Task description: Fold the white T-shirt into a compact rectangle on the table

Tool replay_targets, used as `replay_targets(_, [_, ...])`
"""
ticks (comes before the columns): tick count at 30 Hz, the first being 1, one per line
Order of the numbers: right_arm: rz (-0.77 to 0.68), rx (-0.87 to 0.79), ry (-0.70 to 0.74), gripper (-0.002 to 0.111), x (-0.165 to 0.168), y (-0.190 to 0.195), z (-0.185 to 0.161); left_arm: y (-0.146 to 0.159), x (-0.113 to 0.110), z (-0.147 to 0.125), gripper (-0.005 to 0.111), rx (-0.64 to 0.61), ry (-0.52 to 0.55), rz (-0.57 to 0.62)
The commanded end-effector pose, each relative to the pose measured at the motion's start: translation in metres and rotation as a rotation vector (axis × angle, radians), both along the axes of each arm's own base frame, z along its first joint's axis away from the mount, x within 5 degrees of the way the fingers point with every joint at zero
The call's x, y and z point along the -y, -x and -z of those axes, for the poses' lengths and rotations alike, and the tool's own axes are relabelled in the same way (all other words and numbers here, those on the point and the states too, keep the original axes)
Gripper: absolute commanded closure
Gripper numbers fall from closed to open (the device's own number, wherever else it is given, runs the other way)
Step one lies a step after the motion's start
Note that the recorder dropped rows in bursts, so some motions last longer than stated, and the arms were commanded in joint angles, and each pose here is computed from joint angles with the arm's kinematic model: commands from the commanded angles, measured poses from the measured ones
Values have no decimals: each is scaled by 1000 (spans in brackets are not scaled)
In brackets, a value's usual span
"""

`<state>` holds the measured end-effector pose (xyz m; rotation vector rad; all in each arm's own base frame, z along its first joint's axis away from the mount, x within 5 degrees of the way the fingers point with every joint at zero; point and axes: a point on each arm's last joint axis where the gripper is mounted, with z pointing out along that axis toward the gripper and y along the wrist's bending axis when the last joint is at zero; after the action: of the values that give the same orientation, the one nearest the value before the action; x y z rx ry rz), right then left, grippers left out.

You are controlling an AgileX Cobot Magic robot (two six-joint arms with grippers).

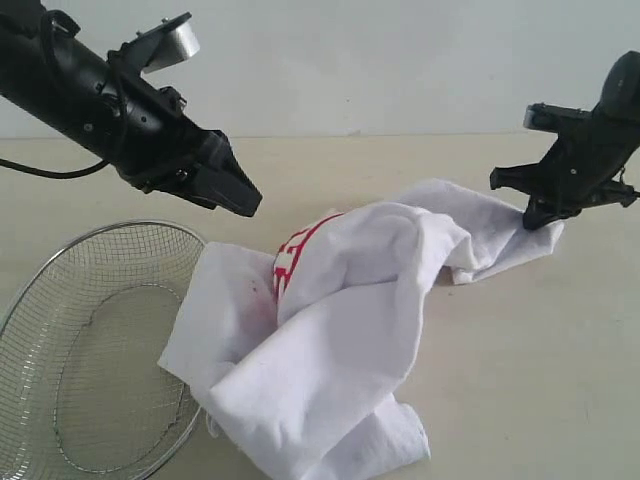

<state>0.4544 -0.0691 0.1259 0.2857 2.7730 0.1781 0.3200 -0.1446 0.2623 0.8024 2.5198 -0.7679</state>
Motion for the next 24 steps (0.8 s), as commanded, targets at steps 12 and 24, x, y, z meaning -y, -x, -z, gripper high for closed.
replay_targets(12, [-12, -40, -224, 108, 10, -10, -46, -3, -2, -5, 49, 31, 5, -28])
replay_targets(24, [-26, -107, -174, 108, -10, 24, -14, -4, -2, -6, 49, 41, 14, -42])
